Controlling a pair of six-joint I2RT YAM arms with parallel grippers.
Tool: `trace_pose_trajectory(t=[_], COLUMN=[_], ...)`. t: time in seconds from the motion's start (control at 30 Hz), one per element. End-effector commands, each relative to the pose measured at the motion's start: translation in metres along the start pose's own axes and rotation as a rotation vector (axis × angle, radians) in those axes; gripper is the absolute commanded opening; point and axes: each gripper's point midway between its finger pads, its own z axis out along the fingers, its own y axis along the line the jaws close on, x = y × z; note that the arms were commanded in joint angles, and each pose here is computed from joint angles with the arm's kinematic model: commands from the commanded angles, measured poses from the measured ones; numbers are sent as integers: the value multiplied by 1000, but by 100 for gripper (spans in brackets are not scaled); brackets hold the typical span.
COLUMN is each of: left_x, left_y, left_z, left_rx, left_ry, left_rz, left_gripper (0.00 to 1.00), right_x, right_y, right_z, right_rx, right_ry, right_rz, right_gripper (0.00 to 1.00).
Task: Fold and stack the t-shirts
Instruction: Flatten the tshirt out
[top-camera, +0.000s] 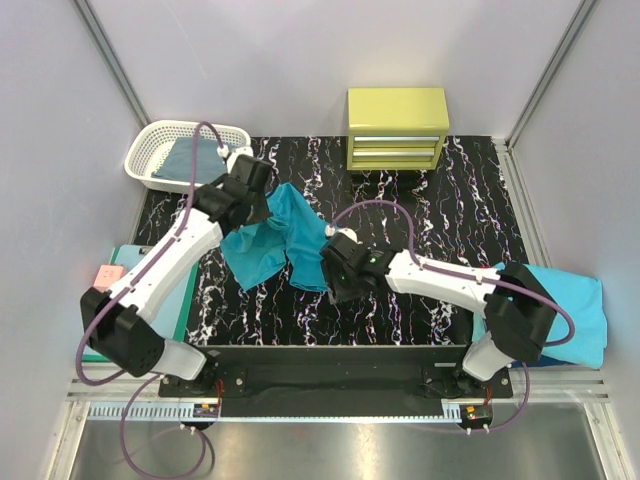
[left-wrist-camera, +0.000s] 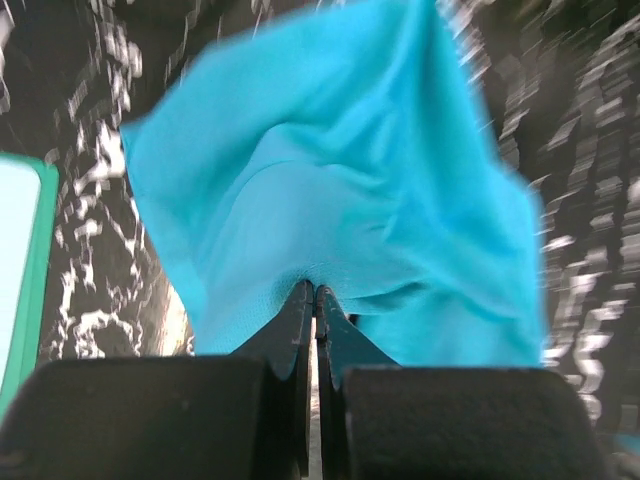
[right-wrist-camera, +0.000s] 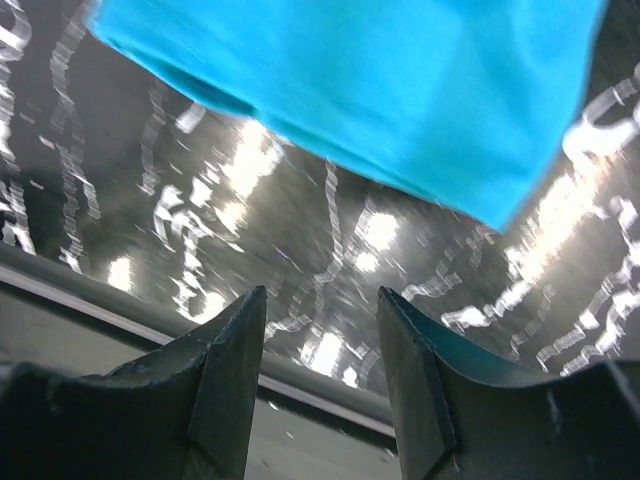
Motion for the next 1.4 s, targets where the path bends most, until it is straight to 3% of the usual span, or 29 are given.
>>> trace_pose_trajectory(t=[0.0,0.67,0.93,1.13,1.37], left_x=[-52,-60,-55,-53,-48], left_y=[-10,-6,-5,-4,-2], left_z=[-53,-69,-67,-66,-65], left_rx=[79,89,92,92,87], left_ry=[-134,-161,-148,-143,-134], left_rz=[-23,0,7,12,18], left_gripper=[0,0,0,0,0], right_x=[-36,-50,-45,-48,-58], right_y=[39,105,104,84,65], right_z=[-3,57,76,87,89], right_rx=[-117,-192,-161,-61,46], right_ry=[-78,-2,23,-14,-80], right_rz=[-14,-128,-110,-99,-94], right_gripper=[56,57,56,51,53])
